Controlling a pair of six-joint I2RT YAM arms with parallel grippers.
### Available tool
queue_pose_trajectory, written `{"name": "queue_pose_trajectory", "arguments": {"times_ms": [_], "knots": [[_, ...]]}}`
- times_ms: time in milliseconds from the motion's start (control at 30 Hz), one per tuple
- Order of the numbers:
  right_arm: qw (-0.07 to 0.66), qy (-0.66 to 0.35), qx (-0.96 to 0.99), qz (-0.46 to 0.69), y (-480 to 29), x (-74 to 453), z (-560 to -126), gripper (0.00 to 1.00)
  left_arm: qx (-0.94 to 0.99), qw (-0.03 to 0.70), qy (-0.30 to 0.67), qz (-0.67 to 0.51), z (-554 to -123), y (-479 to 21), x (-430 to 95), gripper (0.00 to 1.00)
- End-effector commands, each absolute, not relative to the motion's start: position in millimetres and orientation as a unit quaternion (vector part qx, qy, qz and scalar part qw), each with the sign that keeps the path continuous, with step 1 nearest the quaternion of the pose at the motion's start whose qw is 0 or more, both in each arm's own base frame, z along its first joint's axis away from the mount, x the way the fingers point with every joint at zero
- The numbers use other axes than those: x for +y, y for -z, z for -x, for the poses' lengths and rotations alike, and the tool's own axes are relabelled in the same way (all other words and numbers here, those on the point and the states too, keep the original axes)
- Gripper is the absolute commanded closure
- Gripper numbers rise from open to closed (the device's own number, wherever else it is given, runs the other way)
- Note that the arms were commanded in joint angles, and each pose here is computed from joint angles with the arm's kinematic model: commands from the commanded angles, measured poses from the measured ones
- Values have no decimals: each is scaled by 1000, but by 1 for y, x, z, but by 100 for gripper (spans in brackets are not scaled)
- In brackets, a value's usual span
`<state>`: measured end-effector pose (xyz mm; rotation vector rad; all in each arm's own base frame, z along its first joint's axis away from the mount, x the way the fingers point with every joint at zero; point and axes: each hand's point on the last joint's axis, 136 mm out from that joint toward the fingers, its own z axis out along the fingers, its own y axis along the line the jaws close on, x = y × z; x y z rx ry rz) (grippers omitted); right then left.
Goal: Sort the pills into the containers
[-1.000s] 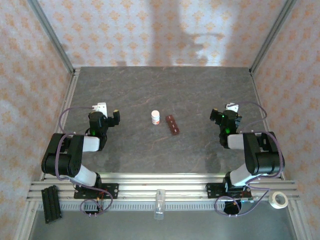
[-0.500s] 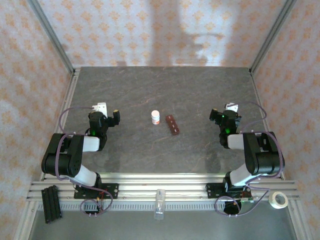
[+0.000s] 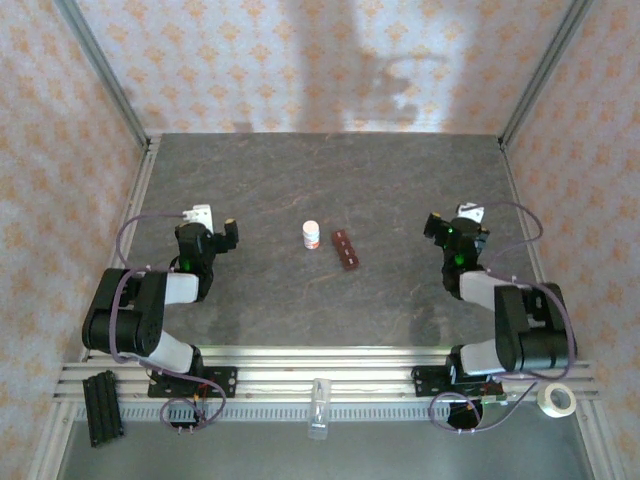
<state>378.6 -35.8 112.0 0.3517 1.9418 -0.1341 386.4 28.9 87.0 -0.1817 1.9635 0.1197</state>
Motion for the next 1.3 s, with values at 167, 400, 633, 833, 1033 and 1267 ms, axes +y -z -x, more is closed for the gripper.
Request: {"name": "queue_pose_trajectory", "arguments": {"times_ms": [167, 400, 633, 833, 1033, 1267], "knots": [[512, 76, 813, -265, -162, -61, -363, 0, 808, 573, -78, 109, -387, -129, 43, 0], [450, 8, 835, -315, -187, -44, -359, 0, 775, 608, -63, 159, -384, -196, 50, 0], [386, -128, 887, -219, -178, 35, -354, 5, 770, 602, 33, 210, -378, -244, 27, 0], [337, -166, 921, -107, -167, 107, -336, 13, 802, 560, 89, 188, -368, -235, -12, 0], [289, -144, 946, -23, -134, 159, -326, 16, 834, 513, 114, 171, -356, -209, -39, 0], [242, -91, 964, 63, -95, 203, -325, 19, 853, 485, 107, 161, -357, -196, -47, 0]]}}
